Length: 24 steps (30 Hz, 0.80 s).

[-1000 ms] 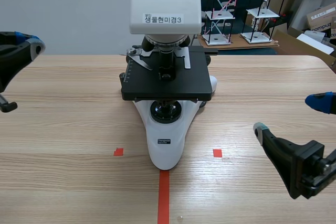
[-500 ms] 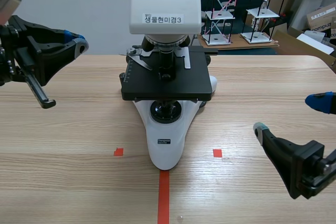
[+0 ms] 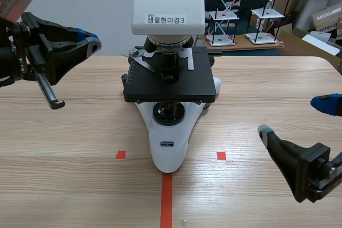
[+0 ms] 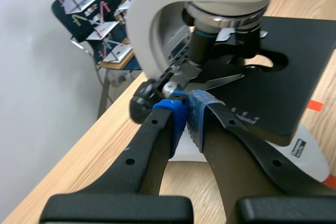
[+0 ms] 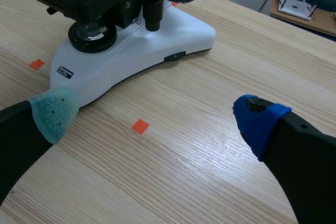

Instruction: Point at the stage clip

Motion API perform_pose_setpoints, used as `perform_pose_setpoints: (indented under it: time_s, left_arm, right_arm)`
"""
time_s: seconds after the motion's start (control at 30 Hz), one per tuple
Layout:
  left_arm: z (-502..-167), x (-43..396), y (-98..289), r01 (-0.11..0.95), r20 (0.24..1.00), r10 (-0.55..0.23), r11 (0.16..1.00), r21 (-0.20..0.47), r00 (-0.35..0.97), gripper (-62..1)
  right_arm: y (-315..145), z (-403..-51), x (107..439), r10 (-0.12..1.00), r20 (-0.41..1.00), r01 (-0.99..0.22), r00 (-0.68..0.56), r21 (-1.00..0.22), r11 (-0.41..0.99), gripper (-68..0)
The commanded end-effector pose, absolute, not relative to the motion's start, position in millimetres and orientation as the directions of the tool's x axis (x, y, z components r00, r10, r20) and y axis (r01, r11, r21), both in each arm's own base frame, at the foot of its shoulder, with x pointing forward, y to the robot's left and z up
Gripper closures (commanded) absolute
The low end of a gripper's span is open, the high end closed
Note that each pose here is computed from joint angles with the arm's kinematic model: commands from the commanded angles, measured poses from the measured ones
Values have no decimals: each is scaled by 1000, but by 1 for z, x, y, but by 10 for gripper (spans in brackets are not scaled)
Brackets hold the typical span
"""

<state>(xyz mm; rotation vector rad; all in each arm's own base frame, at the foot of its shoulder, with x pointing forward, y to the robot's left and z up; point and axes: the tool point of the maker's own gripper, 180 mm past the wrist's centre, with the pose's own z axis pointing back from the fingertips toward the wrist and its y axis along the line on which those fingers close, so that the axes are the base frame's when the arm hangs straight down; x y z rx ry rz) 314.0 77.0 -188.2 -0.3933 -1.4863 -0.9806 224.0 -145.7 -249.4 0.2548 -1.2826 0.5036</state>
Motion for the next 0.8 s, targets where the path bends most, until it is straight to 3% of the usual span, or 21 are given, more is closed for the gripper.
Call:
perform_pose_setpoints:
  time_s: [0.0,0.77]
  left_arm:
    - [-173,315,71,734,934,-271,580,352,-234,-29]
    - [-177,315,70,741,934,-280,574,347,-221,-29]
  right_arm:
    - [-143,-240,226,204,964,-501,170,-94,861,-653]
    - [-143,-240,226,204,964,-501,170,-94,861,-653]
